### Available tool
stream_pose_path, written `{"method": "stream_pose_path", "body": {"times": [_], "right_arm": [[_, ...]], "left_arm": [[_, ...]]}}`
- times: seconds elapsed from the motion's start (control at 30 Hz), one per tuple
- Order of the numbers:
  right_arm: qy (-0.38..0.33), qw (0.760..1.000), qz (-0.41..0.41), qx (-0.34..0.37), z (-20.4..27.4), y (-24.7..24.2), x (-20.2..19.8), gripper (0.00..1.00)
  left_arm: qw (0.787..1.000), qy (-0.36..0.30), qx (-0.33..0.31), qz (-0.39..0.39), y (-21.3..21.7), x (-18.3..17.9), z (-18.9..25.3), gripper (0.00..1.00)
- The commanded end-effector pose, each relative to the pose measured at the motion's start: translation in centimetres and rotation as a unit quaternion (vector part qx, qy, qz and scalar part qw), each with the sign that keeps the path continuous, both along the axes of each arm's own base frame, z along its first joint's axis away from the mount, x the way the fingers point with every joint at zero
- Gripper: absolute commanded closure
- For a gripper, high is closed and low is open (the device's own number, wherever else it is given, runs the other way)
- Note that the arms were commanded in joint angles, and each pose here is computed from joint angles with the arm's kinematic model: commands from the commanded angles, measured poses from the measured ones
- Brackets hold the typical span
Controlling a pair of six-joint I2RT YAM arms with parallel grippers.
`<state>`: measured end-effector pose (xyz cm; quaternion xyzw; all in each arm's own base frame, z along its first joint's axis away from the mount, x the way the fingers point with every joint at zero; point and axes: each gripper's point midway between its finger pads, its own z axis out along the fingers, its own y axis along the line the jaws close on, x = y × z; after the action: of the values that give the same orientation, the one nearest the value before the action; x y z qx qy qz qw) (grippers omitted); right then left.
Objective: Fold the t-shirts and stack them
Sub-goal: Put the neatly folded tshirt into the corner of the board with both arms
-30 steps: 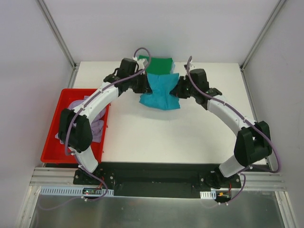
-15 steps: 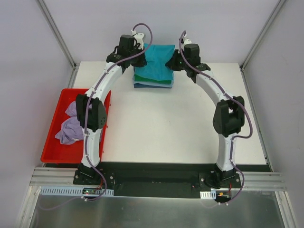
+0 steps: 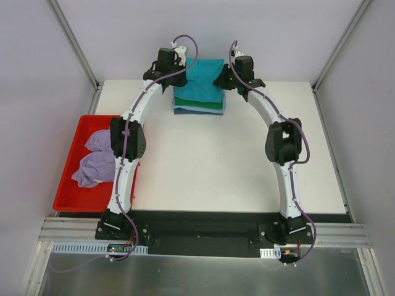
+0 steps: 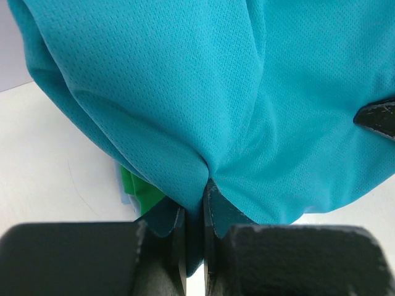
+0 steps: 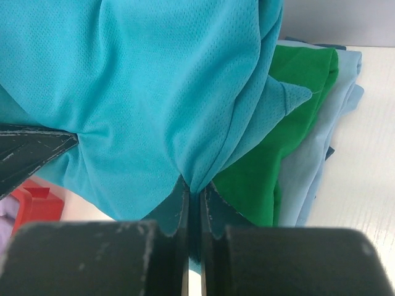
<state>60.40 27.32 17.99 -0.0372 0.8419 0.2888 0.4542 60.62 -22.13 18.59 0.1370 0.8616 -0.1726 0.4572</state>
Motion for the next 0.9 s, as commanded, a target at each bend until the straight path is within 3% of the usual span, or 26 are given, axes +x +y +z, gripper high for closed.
{"method": "stream_pose_path", "body": {"times": [0.0, 0.63, 0.73, 0.8, 0.87], "right_arm": [[-0.023, 0.999, 0.000, 0.022, 3.0, -0.3, 0.7, 1.00], [0.022, 0.998, -0.034, 0.037, -3.0, -1.0, 3.3, 0.97], [0.014, 0.999, -0.032, 0.040, -3.8, -0.9, 3.9, 0.91], [0.008, 0.998, -0.035, 0.042, -3.9, -1.0, 4.4, 0.84], [0.001, 0.998, -0.036, 0.044, -3.4, -1.2, 4.7, 0.72]], "left_arm": [[0.999, -0.044, -0.023, 0.003, 0.4, 1.3, 3.3, 1.00], [0.999, -0.015, -0.033, 0.029, 1.6, 3.7, -2.4, 0.98], [0.998, -0.011, -0.029, 0.045, 2.3, 4.0, -3.2, 0.91], [0.998, -0.012, -0.031, 0.050, 2.5, 4.2, -3.3, 0.78], [0.998, -0.014, -0.036, 0.053, 2.6, 4.4, -3.0, 0.66]]}}
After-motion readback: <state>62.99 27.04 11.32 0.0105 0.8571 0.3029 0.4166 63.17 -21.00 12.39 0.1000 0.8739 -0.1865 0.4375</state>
